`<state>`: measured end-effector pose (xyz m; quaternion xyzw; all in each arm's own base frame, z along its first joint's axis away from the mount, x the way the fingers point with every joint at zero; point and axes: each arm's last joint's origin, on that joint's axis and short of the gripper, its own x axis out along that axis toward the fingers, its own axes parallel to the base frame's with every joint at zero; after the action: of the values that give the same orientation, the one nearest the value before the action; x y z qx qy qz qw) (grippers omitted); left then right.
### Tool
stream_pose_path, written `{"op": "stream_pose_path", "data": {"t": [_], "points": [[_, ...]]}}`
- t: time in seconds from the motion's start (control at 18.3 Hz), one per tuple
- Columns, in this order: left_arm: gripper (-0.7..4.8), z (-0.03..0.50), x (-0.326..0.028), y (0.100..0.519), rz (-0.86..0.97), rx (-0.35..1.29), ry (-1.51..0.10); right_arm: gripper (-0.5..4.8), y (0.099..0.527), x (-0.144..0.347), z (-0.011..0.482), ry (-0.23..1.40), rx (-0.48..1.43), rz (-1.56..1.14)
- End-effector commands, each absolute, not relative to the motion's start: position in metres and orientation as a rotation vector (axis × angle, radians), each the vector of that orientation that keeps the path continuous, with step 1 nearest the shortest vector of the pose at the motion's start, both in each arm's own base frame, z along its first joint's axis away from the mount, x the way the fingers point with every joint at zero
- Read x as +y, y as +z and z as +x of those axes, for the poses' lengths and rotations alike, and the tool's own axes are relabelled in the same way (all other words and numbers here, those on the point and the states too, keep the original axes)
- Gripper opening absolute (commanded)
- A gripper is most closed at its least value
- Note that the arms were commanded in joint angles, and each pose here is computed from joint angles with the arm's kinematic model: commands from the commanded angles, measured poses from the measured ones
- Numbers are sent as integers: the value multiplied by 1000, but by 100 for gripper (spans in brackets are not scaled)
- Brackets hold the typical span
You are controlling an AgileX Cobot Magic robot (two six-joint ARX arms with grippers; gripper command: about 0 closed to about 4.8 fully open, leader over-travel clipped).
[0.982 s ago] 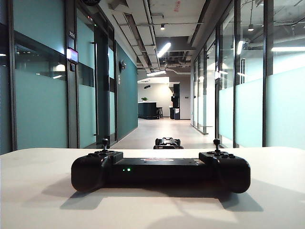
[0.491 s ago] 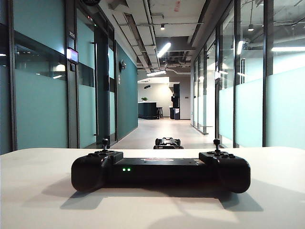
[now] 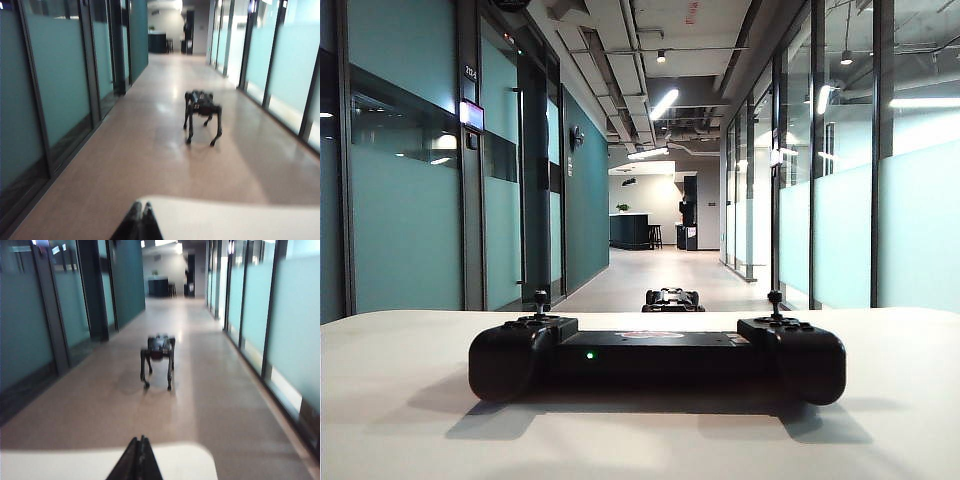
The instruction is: Push the left joystick on the remote control sitting on the white table forward to make the robot dog walk in a straight line until it approaches the door.
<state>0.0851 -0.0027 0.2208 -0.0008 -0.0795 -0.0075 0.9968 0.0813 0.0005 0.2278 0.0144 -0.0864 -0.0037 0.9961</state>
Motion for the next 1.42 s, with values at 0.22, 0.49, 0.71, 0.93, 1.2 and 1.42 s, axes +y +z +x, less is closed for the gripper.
{"op": "stream_pose_path", "data": {"t": [0.22, 0.49, 0.71, 0.93, 1.2, 1.42], "points": [[-5, 91, -6, 263, -43, -78, -111, -3, 277, 1, 81, -1, -117, 29], [-5, 107, -11, 298, -146, 7, -273, -3, 311, 3, 97, 52, -7, 34], [-5, 118, -13, 328, -178, 89, -307, -3, 325, 8, 111, 91, 54, 33], [-5, 135, -18, 343, -177, 193, -328, -4, 332, 24, 127, 174, 201, 94], [-5, 151, -46, 344, -94, 344, -439, -4, 337, 54, 144, 205, 334, 50], [-5, 162, -69, 344, -71, 453, -558, -4, 331, 79, 151, 268, 489, 84]]}}
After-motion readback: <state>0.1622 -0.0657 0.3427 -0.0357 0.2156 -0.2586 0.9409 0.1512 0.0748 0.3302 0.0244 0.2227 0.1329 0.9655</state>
